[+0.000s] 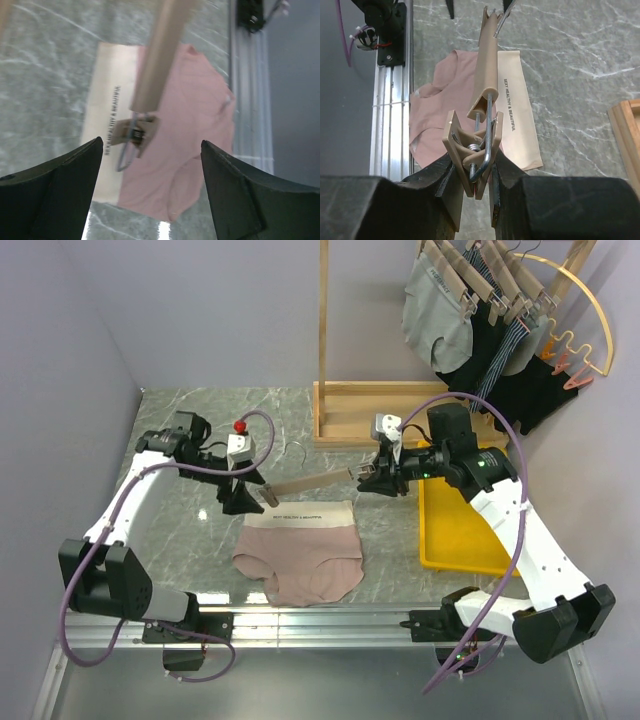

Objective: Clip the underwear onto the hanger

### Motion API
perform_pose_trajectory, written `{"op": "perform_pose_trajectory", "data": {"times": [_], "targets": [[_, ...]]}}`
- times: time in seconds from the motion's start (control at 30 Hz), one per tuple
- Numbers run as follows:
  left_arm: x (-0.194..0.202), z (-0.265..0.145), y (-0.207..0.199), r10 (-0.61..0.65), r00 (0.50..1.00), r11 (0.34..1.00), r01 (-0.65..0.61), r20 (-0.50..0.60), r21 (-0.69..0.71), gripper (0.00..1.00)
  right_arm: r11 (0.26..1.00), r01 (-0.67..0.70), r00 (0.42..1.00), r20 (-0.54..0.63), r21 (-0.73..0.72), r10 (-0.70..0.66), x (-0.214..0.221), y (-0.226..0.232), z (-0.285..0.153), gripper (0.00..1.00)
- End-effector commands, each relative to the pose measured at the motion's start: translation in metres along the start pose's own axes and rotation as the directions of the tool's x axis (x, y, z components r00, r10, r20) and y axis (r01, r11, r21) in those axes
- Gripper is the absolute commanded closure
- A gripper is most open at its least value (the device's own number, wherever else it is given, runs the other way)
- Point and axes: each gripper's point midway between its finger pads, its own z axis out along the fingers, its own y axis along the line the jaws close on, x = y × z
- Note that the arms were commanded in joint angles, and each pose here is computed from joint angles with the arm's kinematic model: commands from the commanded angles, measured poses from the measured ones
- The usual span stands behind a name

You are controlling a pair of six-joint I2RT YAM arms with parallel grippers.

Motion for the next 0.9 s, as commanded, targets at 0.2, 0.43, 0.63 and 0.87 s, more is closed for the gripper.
{"op": "perform_pose_trajectory", "data": {"times": [0.2, 0.43, 0.63, 0.87], "targets": [[-0.001, 0.001, -0.035, 0.058, 0.996, 0.987, -0.067, 0.066, 0.145, 0.16, 0.980, 0.197, 0.978, 0.073, -0.026, -0.195, -0.035, 0.018, -0.010, 1.00], [-0.006, 0.000, -0.033, 0.051, 0.996, 0.986, -0.062, 0.074, 0.152, 0.19, 0.978, 0.202, 0.977, 0.083, -0.046, -0.198, -0.038, 0.022, -0.007, 1.00], [-0.004, 0.003, -0.029, 0.028, 0.997, 0.986, -0.039, 0.072, 0.159, 0.37, 0.978, 0.202, 0.977, 0.079, -0.048, -0.198, -0.037, 0.021, -0.006, 1.00], [-0.005, 0.003, -0.019, 0.029, 0.997, 0.992, -0.038, 0.070, 0.124, 0.73, 0.980, 0.194, 0.979, 0.079, -0.052, -0.190, -0.033, 0.019, -0.002, 1.00]]}}
